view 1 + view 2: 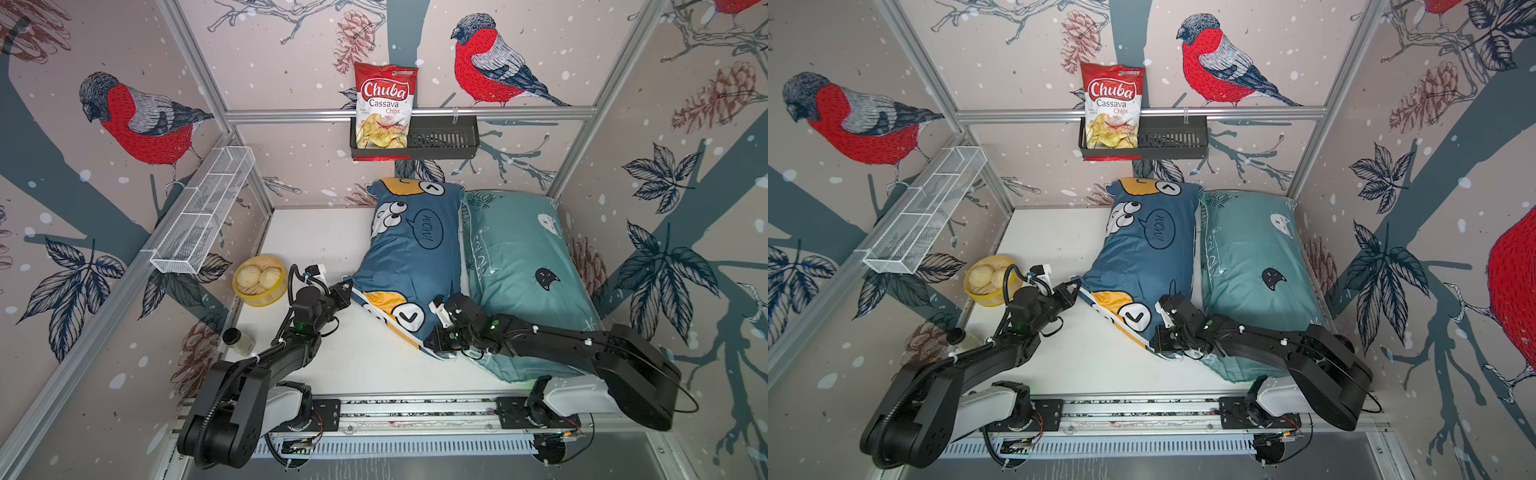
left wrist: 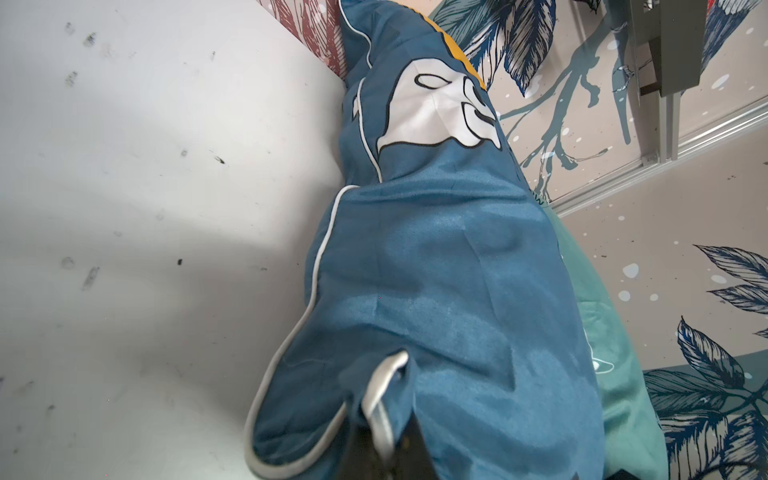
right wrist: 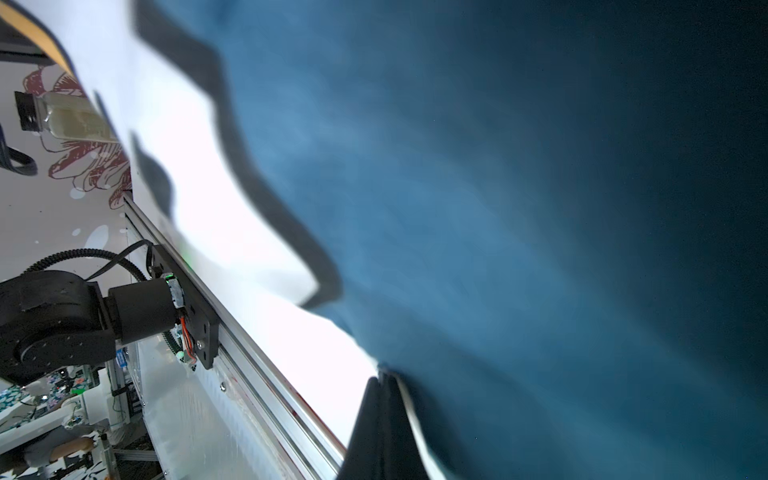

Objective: Zip up pillowcases
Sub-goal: Zip the zipper on the pillowcase, then place the pillowcase at the center of the board, then move the pillowcase to the center of the board.

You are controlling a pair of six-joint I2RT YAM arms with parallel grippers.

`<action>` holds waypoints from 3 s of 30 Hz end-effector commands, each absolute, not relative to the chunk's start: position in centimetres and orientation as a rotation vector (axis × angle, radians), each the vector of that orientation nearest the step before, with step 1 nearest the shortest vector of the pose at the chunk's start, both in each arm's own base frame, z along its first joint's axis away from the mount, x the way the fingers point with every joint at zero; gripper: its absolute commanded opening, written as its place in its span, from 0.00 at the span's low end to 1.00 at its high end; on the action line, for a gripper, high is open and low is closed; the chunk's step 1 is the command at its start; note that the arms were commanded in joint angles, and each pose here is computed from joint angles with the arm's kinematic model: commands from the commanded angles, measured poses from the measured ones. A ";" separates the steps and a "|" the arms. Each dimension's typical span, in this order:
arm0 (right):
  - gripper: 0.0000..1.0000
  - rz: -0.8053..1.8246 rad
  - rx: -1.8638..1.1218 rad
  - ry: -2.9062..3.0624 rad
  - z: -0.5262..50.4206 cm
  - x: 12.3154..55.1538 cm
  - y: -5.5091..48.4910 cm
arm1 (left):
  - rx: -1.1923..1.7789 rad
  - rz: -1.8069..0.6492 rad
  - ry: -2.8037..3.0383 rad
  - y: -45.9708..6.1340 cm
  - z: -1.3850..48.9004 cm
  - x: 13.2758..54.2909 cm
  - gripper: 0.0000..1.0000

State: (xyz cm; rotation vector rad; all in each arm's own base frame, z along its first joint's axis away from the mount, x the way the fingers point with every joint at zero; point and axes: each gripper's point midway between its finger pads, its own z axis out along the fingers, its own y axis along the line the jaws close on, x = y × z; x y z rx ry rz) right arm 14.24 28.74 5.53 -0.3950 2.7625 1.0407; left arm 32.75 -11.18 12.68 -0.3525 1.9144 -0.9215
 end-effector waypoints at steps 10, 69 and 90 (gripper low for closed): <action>0.00 0.911 -0.184 2.868 3.8 13.1 23.9 | -0.386 -0.814 1.815 -8.3 14.5 35.2 0.00; 0.95 0.871 0.214 2.332 14.8 24.6 14.4 | 0.006 -0.724 2.113 -17.8 12.8 45.7 0.00; 0.71 0.936 0.221 2.286 15.5 25.3 14.1 | -0.485 -0.409 1.855 -1.9 17.6 41.5 0.00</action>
